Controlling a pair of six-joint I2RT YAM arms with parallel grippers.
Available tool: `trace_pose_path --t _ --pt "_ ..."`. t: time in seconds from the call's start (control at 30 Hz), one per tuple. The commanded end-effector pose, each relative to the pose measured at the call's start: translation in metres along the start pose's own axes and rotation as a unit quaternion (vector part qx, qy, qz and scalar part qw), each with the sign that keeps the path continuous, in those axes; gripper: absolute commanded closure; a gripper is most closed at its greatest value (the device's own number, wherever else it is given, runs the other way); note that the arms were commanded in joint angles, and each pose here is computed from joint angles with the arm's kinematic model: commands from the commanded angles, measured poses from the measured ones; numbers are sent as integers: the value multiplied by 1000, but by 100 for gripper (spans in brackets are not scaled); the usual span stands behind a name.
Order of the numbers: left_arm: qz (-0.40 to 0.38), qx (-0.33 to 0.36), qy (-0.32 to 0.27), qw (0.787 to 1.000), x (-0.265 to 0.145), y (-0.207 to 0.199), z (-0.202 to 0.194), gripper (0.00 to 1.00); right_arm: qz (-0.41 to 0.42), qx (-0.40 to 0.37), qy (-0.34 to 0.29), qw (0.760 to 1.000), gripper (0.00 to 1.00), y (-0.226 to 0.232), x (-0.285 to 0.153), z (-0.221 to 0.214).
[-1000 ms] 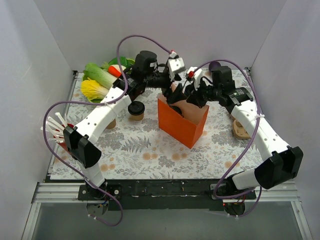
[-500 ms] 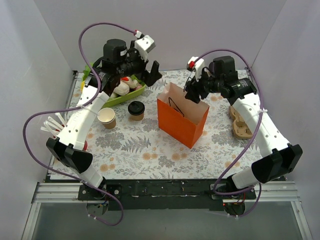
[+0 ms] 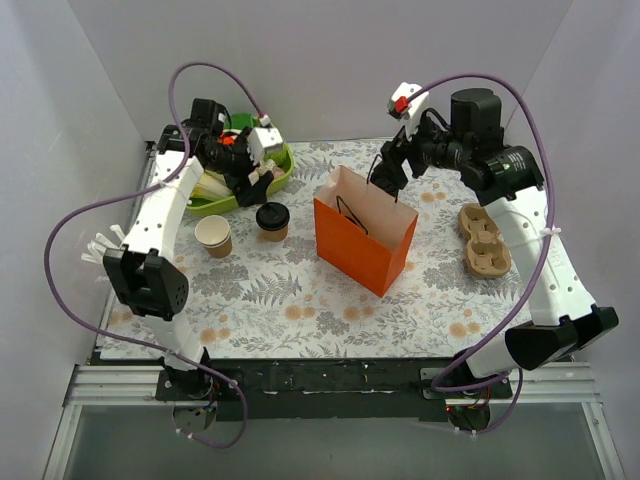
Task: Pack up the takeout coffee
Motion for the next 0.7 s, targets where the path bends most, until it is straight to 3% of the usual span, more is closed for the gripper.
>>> trace_pose_path --t 0.0,0.27,0.67 --pt "-145 107 42 983 28 -26 -46 2 -19 -12 -18 1000 18 0 -16 11" --pt "-178 174 77 965 73 -4 -68 2 -35 3 -9 999 19 6 -26 1" --pt "-205 235 64 948 105 6 -68 2 -31 5 4 999 18 9 -24 -9"
Point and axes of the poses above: each gripper's point midway between its finger pads, its own x axis out along the fingers, its own y axis along the line the jaws close on, z = x × y, the point moved 5 cm from there along -x, back along the fingers, and after that the axes turned 3 degrees about -x, right-handed, at the moved point
